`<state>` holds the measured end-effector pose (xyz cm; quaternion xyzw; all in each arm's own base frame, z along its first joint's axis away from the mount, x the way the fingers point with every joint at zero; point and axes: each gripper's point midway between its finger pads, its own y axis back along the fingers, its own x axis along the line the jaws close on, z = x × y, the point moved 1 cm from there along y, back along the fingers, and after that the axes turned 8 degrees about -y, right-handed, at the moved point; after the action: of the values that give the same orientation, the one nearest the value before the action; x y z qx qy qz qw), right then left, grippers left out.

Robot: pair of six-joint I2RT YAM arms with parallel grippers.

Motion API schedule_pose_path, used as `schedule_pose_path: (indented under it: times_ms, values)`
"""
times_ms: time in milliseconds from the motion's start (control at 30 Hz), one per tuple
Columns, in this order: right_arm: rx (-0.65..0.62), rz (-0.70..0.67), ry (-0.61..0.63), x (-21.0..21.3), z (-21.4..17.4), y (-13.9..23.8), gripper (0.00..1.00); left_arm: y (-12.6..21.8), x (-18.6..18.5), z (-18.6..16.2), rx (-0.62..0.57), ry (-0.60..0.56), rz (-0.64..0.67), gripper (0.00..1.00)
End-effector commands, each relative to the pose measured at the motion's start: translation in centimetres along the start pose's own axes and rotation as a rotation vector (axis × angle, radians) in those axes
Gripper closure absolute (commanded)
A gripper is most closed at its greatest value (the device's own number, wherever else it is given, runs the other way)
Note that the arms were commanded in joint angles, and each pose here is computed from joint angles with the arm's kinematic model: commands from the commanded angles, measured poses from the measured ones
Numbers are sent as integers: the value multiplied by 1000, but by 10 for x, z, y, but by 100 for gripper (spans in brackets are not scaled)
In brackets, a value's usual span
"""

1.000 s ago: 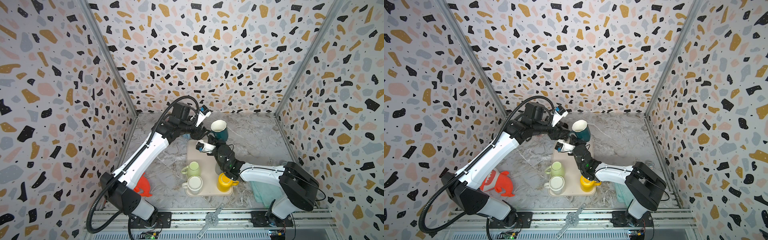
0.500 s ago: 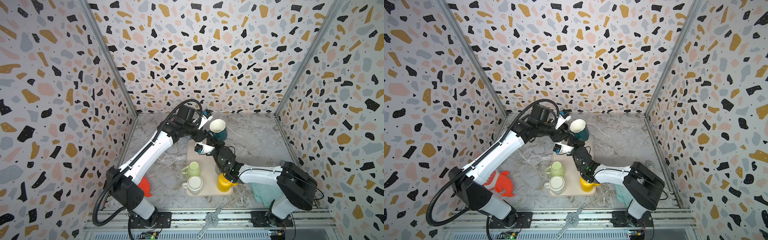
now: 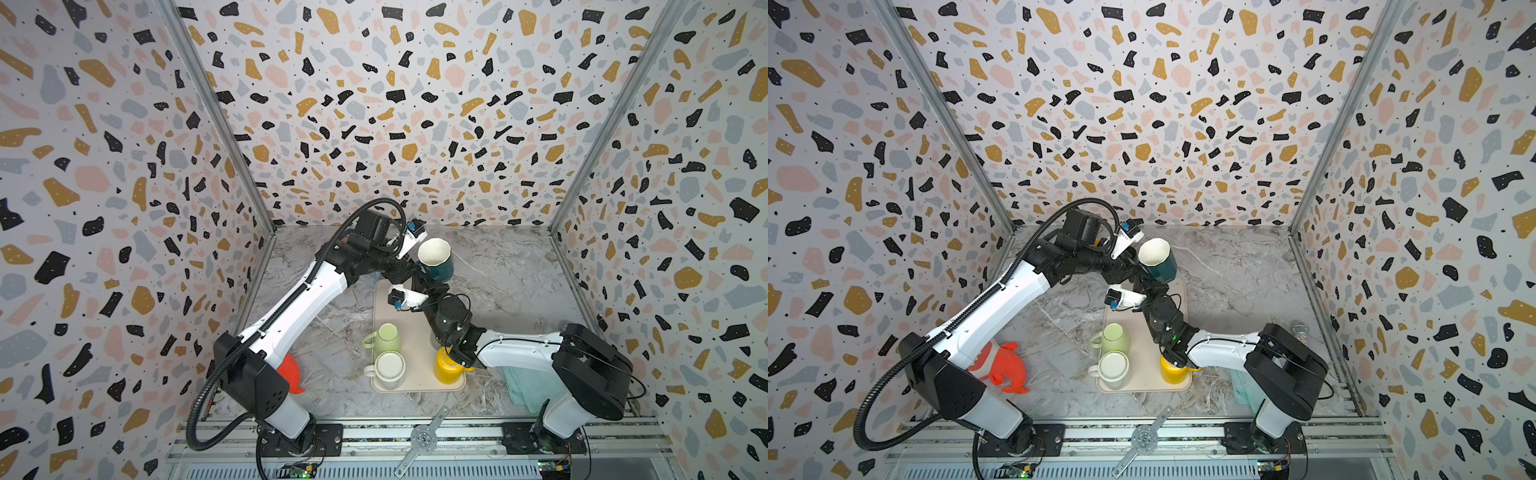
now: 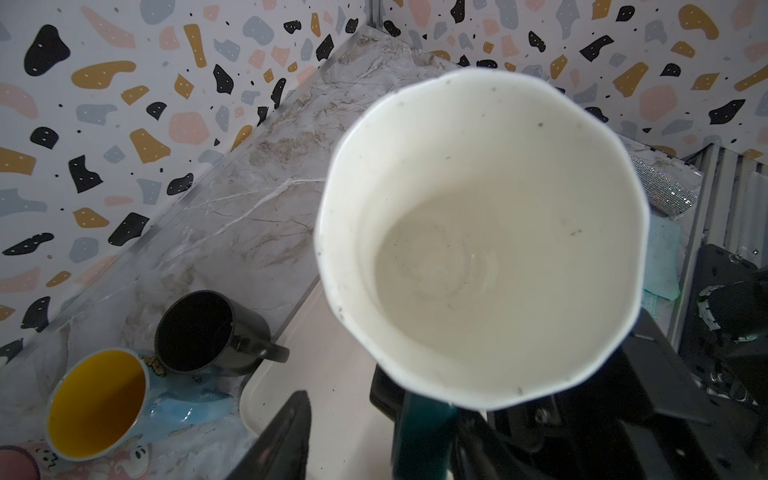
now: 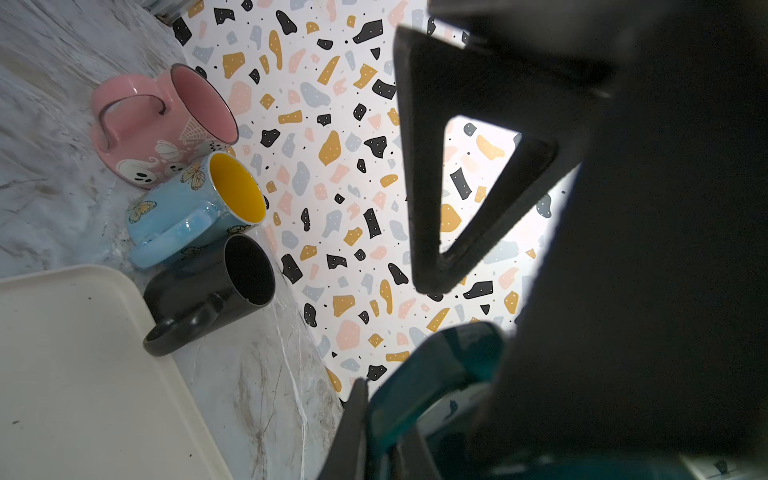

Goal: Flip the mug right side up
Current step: 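Grasp the dark green mug with the left gripper while the right gripper holds it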

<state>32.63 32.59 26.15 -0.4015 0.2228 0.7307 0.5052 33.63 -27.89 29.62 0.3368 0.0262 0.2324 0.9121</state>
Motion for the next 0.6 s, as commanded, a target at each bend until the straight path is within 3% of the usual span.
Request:
schedule_pose_path:
  times_ms: [0,300,400,500,567]
  values:
    - [-81,-119,-80,-38,26,2,100,-4,-3,6,-20,1,-25,49]
    - [-100,-134,-97,-41,30,1,100,-7,-3,4,-12,5,-33,60]
    - [-104,-138,-101,-42,31,2,100,-9,-5,2,-10,10,-43,72]
    - [-107,-143,-107,-44,32,2,100,-11,-9,0,-8,12,-70,97]
    - [-108,-145,-108,-44,32,2,100,-12,-14,-2,4,6,-101,100]
